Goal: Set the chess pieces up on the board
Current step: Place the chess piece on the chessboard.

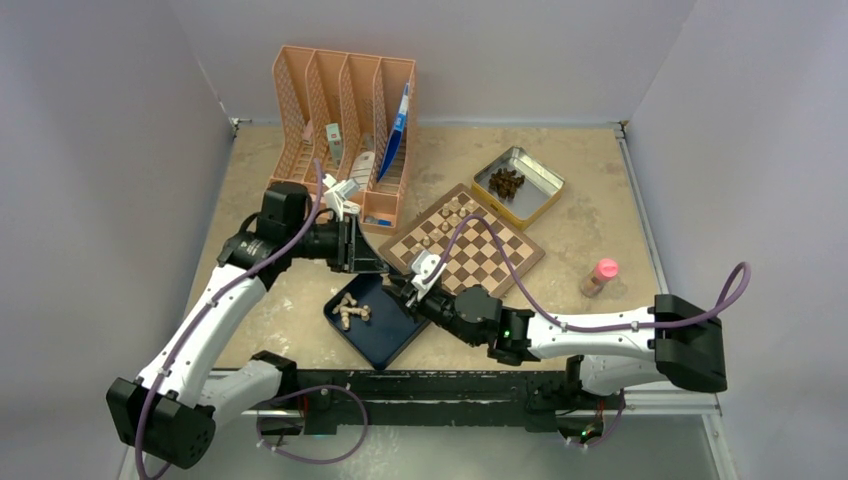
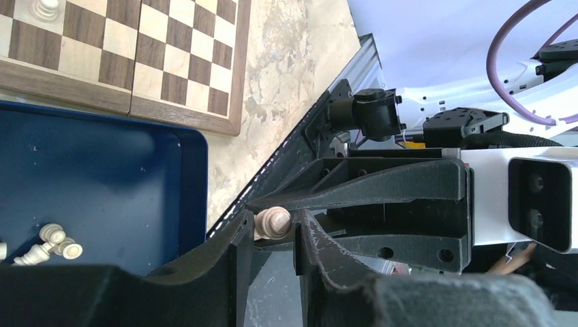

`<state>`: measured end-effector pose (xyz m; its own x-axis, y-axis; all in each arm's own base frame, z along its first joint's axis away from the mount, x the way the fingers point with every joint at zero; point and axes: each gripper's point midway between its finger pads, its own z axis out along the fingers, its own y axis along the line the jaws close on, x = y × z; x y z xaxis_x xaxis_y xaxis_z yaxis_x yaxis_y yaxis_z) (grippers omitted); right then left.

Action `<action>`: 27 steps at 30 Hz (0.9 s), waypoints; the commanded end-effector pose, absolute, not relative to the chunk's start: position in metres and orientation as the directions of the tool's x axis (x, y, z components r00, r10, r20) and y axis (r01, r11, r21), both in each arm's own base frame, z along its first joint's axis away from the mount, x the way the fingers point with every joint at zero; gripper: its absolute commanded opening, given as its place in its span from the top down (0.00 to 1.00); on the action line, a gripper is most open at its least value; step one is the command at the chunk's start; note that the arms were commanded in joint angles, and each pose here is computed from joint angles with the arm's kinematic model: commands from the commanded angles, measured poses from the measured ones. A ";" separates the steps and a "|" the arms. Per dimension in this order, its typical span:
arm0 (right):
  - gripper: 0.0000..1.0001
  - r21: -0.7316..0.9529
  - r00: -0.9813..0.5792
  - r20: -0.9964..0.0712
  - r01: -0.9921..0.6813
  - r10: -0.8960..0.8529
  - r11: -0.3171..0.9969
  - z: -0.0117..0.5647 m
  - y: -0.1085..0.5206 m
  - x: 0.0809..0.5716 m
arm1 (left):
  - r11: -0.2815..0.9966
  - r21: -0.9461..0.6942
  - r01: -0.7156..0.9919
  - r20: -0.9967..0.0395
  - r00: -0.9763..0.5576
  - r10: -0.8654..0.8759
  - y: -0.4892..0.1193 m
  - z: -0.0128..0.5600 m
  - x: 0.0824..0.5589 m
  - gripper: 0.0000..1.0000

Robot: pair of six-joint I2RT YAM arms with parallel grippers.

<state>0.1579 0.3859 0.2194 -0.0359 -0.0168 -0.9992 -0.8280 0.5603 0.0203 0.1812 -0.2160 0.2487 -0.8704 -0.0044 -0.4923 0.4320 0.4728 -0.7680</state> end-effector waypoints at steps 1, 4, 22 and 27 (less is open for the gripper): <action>0.84 0.032 -0.010 -0.999 -0.836 0.043 0.547 0.244 0.394 0.156 | 0.414 -0.750 0.516 -0.558 -0.829 0.022 -0.221 0.267 0.185 0.74; 0.84 0.035 -0.013 -0.999 -0.838 0.045 0.545 0.242 0.394 0.155 | 0.429 -0.743 0.514 -0.557 -0.830 0.030 -0.221 0.261 0.188 0.75; 0.19 0.252 -0.284 -0.956 -0.690 0.067 0.678 0.203 0.359 0.161 | 0.581 -0.605 0.545 -0.700 -0.712 -0.060 -0.218 0.261 0.258 0.91; 0.01 0.272 -0.390 -0.921 -0.629 0.007 0.728 0.175 0.349 0.158 | 0.611 -0.557 0.562 -0.775 -0.615 -0.141 -0.218 0.288 0.290 0.92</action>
<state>0.1569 0.3582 0.1856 -0.2959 -0.0030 -0.9552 -0.7115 0.6679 0.2183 0.2507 -0.2160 0.2363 -0.7755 -0.0472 -0.6295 0.4833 0.5971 -0.6402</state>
